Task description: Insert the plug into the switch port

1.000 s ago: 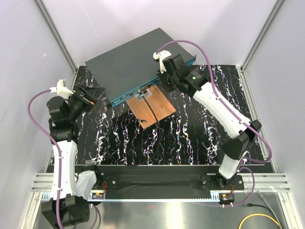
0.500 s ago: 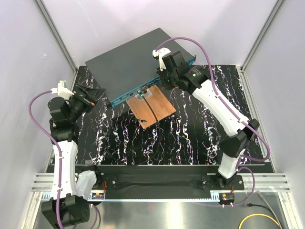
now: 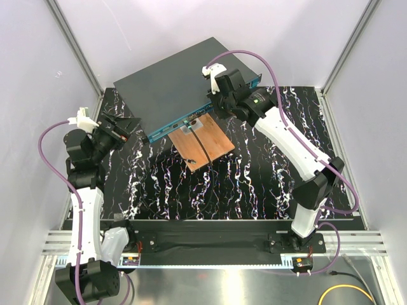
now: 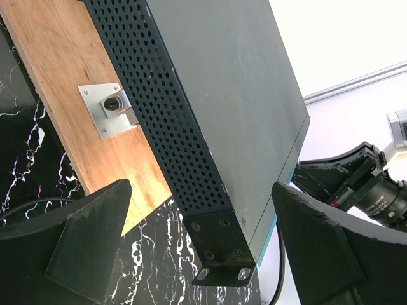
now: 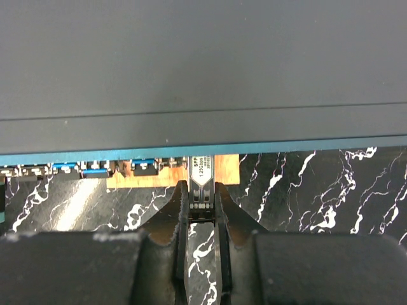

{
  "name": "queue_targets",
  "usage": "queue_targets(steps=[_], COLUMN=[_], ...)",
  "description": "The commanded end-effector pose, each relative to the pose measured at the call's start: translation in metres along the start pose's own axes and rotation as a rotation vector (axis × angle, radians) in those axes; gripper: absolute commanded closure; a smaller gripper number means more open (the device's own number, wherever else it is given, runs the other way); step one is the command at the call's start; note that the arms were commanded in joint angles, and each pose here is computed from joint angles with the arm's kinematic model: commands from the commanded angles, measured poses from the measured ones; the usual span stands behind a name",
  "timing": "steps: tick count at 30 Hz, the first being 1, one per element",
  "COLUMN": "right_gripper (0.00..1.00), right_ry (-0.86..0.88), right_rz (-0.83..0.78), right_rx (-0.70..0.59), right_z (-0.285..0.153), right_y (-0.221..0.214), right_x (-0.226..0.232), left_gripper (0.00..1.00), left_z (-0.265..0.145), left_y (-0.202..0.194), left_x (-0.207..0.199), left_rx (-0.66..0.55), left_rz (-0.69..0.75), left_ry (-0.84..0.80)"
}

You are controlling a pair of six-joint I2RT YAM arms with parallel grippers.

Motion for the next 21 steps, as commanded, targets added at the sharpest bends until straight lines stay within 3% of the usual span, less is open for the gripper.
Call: queue_targets(steps=[1,11,16,21], right_gripper=[1.00,0.98,0.78,0.65], right_ry=[0.049,0.144,0.121,0.105], right_rz=[0.019,-0.010,-0.024,-0.034], right_rx=[-0.125,-0.239,-0.189,-0.133], right_z=[-0.005,-0.010,-0.011,-0.018], right_y=[0.027,0.050,0.041,0.024], right_x=[0.009,0.021,0.017,0.010], left_gripper=[0.01,0.01,0.01,0.01], left_z=[-0.003,-0.001,0.001,0.004], left_y=[0.009,0.009,0.011,0.009], left_x=[-0.013,-0.012,-0.011,-0.007], left_rx=[-0.028,-0.024,-0.019,-0.005], left_rz=[0.038,0.032,0.041,0.026], left_ry=[-0.053,-0.053,-0.046,-0.037])
Point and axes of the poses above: each gripper's point midway between its finger pads, its own z axis out along the fingers, its own x axis along the line the jaws close on, y = z × x, the point moved 3 cm from there along -z, back along the fingers, and after that the axes turned 9 degrees about z, right-handed, at the moved point
